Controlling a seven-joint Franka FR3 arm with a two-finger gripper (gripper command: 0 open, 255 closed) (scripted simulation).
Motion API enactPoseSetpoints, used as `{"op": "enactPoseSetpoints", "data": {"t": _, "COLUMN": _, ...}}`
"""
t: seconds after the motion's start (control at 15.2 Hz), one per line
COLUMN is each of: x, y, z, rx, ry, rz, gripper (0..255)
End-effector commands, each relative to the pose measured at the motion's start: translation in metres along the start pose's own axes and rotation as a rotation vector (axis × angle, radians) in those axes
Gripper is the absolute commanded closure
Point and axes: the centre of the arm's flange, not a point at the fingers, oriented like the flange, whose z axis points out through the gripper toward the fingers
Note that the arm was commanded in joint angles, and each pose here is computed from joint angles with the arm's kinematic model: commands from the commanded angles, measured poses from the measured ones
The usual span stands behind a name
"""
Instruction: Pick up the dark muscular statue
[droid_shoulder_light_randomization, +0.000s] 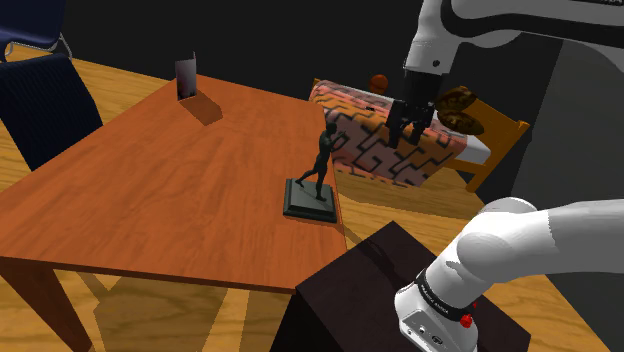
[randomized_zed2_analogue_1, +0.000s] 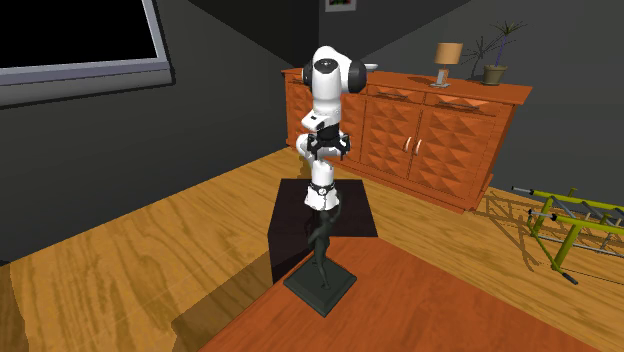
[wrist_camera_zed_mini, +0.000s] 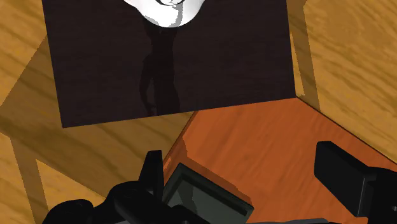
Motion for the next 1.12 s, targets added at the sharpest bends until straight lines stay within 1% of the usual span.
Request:
{"op": "enactPoseSetpoints", "data": {"t": 0.0, "x": 0.0, "y": 0.0, "z": 0.0, "rx": 0.0, "ry": 0.0, "rz": 0.0, "gripper": 0}}
{"op": "enactPoseSetpoints", "data": {"t": 0.53, "x": 0.108, "y": -0.005, "z": -0.003, "rx": 0.012, "ry": -0.016, "rz": 0.105, "gripper": 0}}
{"op": "enactPoseSetpoints", "data": {"t": 1.06, "x": 0.215, "y": 0.002, "z": -0.003, "rx": 0.025, "ry": -0.032, "rz": 0.21, "gripper": 0}}
